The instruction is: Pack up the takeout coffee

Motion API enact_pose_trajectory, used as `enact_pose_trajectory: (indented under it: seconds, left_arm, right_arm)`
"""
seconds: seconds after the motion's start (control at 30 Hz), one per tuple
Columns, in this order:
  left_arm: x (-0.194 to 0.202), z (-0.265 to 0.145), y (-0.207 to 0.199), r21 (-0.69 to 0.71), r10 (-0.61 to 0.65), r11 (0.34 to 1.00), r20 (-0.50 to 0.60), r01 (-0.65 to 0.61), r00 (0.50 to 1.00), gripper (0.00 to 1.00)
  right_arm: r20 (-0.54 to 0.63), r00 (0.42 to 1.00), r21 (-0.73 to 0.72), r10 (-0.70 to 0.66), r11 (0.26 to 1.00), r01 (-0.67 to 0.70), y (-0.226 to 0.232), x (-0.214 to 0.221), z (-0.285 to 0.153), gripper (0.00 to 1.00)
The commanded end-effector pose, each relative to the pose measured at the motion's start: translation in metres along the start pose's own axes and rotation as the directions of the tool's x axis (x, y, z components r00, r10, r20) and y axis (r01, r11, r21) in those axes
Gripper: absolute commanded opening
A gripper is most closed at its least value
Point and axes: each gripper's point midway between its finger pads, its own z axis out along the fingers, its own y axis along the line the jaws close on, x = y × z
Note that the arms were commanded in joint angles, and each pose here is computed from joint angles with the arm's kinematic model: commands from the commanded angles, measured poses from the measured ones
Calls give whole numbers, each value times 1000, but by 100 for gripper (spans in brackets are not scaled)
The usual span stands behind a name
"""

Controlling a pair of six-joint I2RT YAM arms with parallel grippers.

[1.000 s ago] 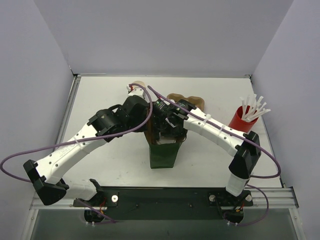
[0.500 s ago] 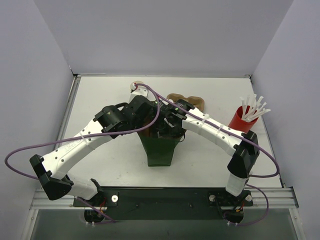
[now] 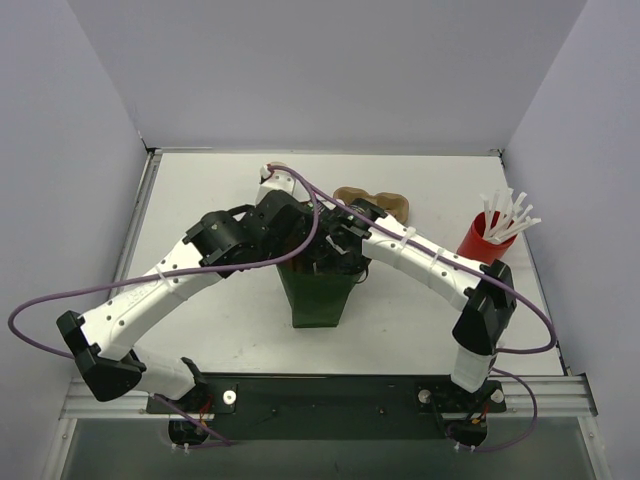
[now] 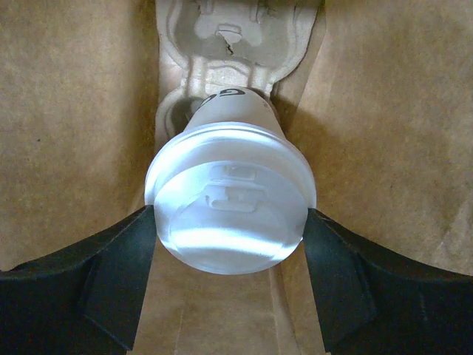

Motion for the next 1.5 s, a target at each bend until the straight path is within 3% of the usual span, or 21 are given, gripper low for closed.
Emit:
enact_pose_trajectory:
  seconds: [0.0, 0.13, 0.57, 1.47]
  left_arm:
    - [-18, -14, 0, 67, -103, 993, 73, 98, 992, 9]
    - [-23, -15, 3, 74, -150, 987, 89, 144, 985, 0]
    - [0, -1, -1, 63, -266, 963, 32, 264, 963, 0]
    - [0, -3, -5, 89, -273, 959, 24, 270, 962, 0]
  right_arm:
    - [-138, 990, 162, -33, 985, 56, -34, 28, 18, 49]
    - [-144, 989, 151, -32, 987, 54, -29, 28, 18, 49]
    - [-155, 988, 130, -31, 990, 51, -13, 28, 22, 49]
    - [-192, 980, 127, -46, 989, 72, 3, 37, 39, 49]
